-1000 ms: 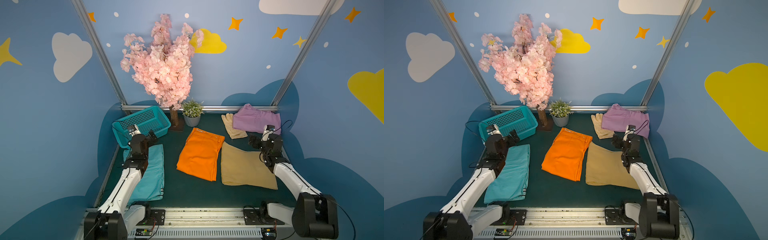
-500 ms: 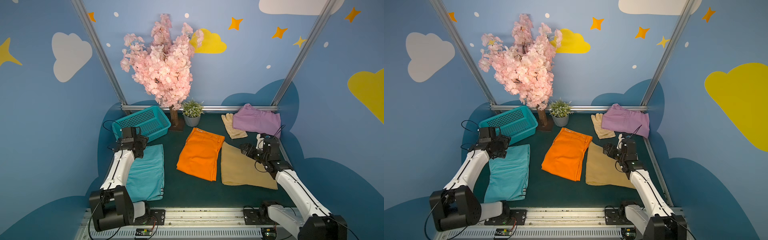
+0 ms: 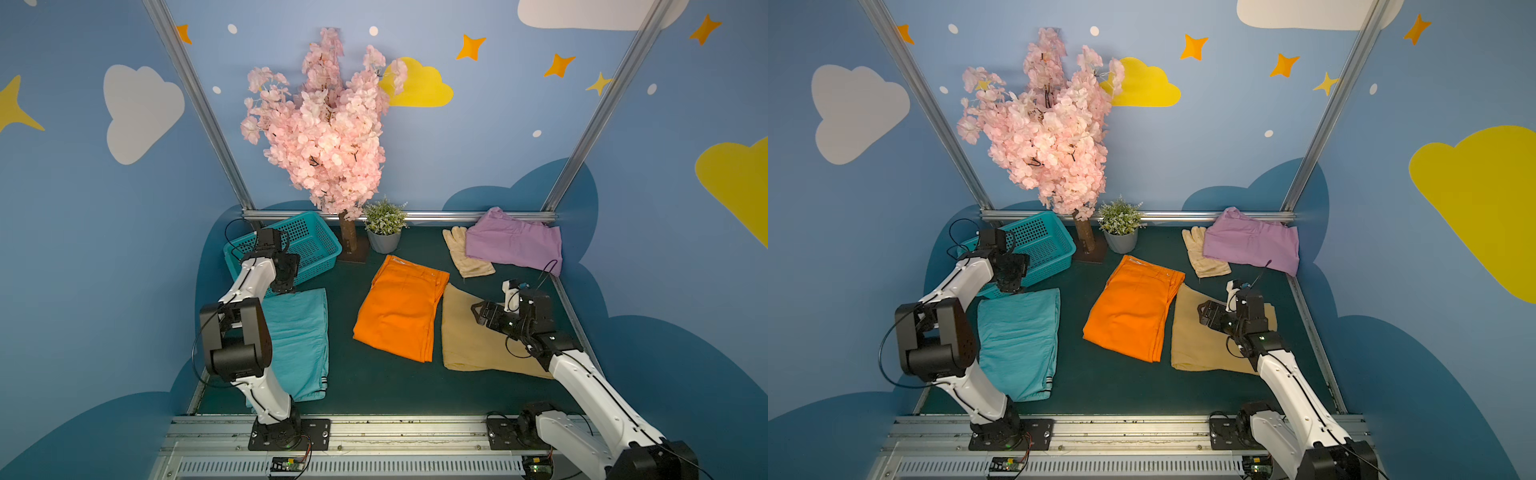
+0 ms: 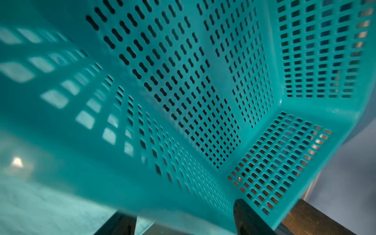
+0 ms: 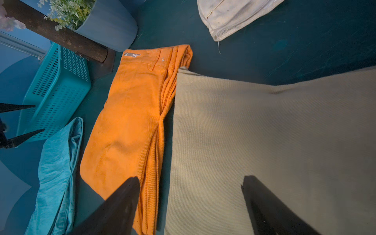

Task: Put the folded long pants in the basket
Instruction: Pick up the basket from the center of the board, then place the basket at the center of the board.

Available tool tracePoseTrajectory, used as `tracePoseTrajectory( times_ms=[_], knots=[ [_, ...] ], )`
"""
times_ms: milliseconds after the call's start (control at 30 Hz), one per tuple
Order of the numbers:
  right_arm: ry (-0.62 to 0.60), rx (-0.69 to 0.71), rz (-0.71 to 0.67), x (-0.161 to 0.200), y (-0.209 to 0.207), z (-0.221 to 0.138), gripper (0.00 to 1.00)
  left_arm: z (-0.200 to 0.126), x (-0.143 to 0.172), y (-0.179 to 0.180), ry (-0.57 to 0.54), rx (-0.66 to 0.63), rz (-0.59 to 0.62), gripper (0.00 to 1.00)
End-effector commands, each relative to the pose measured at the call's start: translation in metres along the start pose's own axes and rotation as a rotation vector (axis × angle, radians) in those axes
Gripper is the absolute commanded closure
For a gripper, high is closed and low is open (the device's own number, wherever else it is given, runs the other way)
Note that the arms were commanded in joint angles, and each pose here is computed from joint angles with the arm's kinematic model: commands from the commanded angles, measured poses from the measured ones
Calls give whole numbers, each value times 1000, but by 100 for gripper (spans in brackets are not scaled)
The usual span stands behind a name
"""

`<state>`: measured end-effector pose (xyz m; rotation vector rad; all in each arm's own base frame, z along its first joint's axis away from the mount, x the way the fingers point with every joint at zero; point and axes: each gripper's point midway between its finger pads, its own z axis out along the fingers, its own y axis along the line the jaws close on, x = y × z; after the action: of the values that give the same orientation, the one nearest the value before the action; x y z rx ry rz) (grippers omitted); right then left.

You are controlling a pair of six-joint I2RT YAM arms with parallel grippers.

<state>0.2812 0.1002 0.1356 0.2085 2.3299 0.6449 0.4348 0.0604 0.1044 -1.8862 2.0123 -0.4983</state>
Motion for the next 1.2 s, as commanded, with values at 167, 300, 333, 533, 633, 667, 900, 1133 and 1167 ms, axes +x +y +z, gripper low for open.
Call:
tracePoseTrajectory(
  times_ms=[167, 300, 333, 533, 633, 667, 900, 1133, 1167],
  knots=[
    [-28, 4, -26, 4, -3, -3, 16, 4, 5, 0, 4, -61, 36, 50],
    [-34, 19, -28, 1, -3, -5, 17, -7, 7, -2, 4, -46, 69, 60],
    [-38, 17, -28, 0, -3, -5, 17, -12, 6, -1, -7, -48, 77, 61],
    [-37, 25, -23, 3, -6, -3, 17, -38, 4, 1, -12, -28, 116, 80],
    [-37, 22, -21, 2, -6, -2, 17, -54, 3, 0, -28, -3, 137, 84],
    [-35, 21, -19, 3, -6, -1, 17, -60, 3, 1, -34, 1, 142, 86],
    [-34, 27, -2, 3, -8, 2, 17, -95, 23, 26, 30, 7, 116, 97],
    [-41, 33, 9, 4, -10, 3, 17, -131, 69, 78, 144, 37, 153, 97],
    [-44, 33, 8, 3, -10, 3, 17, -135, 75, 89, 158, 43, 158, 97]
  ],
)
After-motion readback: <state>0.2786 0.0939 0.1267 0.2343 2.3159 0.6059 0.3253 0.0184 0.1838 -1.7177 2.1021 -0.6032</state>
